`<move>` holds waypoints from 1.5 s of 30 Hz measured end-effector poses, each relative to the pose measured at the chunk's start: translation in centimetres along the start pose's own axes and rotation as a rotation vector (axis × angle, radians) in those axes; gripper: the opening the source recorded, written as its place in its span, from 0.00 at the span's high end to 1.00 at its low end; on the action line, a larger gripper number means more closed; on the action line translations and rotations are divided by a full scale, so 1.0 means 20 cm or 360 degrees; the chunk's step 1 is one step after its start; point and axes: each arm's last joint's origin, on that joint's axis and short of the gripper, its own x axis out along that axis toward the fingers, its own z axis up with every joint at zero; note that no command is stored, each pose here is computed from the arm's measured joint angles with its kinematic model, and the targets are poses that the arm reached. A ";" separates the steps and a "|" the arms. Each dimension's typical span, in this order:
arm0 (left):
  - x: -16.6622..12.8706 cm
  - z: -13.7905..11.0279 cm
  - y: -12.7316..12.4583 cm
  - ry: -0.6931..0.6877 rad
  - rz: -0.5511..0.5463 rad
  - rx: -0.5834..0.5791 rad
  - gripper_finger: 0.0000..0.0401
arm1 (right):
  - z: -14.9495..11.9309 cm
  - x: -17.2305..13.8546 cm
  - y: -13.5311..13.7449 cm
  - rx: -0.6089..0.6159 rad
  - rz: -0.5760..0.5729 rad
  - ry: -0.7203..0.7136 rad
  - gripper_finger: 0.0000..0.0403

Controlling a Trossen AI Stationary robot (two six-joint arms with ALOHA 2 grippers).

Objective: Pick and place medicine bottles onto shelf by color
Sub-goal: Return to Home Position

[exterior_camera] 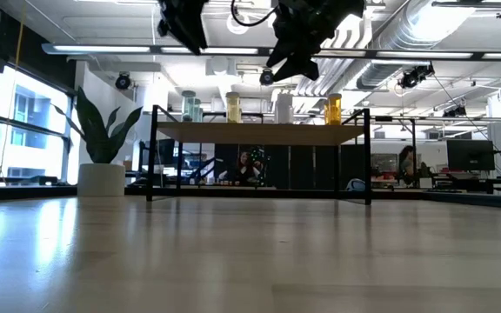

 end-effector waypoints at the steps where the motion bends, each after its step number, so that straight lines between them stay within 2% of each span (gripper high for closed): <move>1: -0.04 0.00 0.01 -0.0037 0.0000 0.0007 0.53 | 0.00 0.00 0.00 0.0008 0.0001 -0.0001 0.54; 9: -0.36 -0.10 0.03 -0.0346 -0.0010 -0.0085 0.53 | 0.01 0.02 0.05 0.0001 0.0035 -0.0029 0.54; 13: -0.42 -0.21 0.00 -0.0518 -0.0058 -0.0115 0.53 | 0.04 0.03 0.11 -0.0076 0.0085 -0.0134 0.54; 16: -0.41 -0.32 -0.05 -0.0623 -0.0102 -0.0127 0.53 | 0.06 0.04 0.16 -0.0137 0.0130 -0.0237 0.54; 25: -0.33 -0.66 -0.15 -0.0870 -0.0327 -0.0181 0.53 | 0.18 0.02 0.33 -0.0104 0.0358 -0.0680 0.54; 32: -0.29 -0.89 -0.19 -0.0981 -0.0537 -0.0151 0.53 | 0.24 -0.02 0.48 -0.0257 0.0534 -0.1013 0.54; 39: -0.21 -1.11 -0.22 -0.1061 -0.0734 -0.0172 0.53 | 0.24 -0.03 0.61 -0.0310 0.0546 -0.1192 0.54; 45: -0.09 -1.26 -0.25 -0.1202 -0.0864 -0.0175 0.53 | 0.22 -0.03 0.68 -0.0072 0.0643 -0.1150 0.54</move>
